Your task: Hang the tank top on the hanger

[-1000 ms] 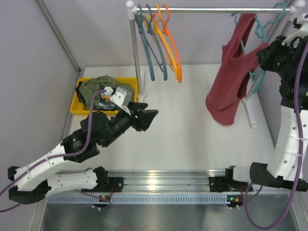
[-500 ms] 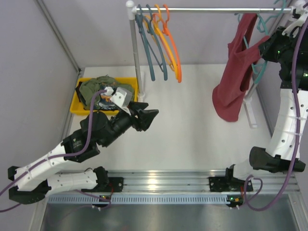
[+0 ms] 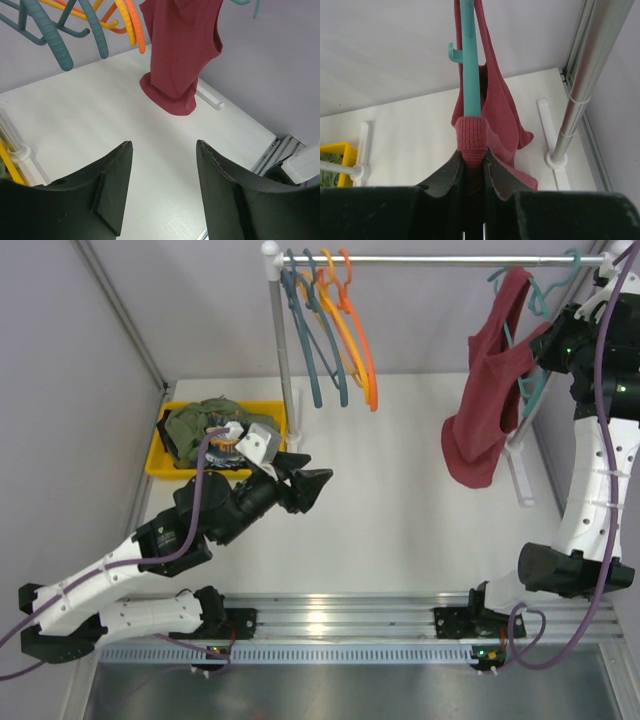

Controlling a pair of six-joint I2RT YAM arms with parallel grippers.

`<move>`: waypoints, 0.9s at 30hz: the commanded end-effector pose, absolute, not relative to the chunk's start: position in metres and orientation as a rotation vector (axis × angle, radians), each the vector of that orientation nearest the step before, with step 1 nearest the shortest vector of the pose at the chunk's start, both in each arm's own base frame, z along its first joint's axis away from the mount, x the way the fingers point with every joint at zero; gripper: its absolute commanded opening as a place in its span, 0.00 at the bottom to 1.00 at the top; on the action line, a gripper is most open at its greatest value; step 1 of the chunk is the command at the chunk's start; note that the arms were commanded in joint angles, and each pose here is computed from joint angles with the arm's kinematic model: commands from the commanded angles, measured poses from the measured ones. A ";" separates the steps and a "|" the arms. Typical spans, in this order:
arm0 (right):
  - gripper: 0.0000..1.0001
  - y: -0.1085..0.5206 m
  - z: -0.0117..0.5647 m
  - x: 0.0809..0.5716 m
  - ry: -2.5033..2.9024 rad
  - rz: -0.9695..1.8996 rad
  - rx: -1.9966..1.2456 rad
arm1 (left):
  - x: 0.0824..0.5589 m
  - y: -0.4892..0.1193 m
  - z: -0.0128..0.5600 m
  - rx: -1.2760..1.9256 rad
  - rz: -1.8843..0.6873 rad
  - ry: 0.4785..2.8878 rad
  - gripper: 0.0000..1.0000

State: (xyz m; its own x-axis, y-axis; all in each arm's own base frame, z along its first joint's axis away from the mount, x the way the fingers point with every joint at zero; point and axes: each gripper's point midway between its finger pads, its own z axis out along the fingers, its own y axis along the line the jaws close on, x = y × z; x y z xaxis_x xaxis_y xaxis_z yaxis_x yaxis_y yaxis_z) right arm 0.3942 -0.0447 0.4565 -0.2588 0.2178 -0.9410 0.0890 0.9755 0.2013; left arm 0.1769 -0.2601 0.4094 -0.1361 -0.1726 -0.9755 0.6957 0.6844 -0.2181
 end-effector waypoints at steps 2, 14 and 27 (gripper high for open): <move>0.01 -0.049 0.489 0.386 1.709 0.101 0.211 | 0.176 -0.266 0.420 0.443 -0.826 1.485 0.59; 0.41 -0.053 0.494 0.372 1.699 0.063 0.242 | 0.176 -0.268 0.419 0.443 -0.830 1.495 0.59; 0.65 -0.037 0.513 0.324 1.664 0.119 0.263 | 0.177 -0.269 0.416 0.453 -0.824 1.497 0.59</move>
State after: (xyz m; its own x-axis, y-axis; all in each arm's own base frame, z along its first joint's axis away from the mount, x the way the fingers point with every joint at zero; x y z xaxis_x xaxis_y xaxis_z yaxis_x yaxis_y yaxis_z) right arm 0.3549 -0.0450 0.4823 -0.1714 0.2275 -0.9586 0.1295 0.9697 0.2070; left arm 0.1784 -0.2659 0.4030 -0.1438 -0.1577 -0.9770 0.6987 0.6829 -0.2131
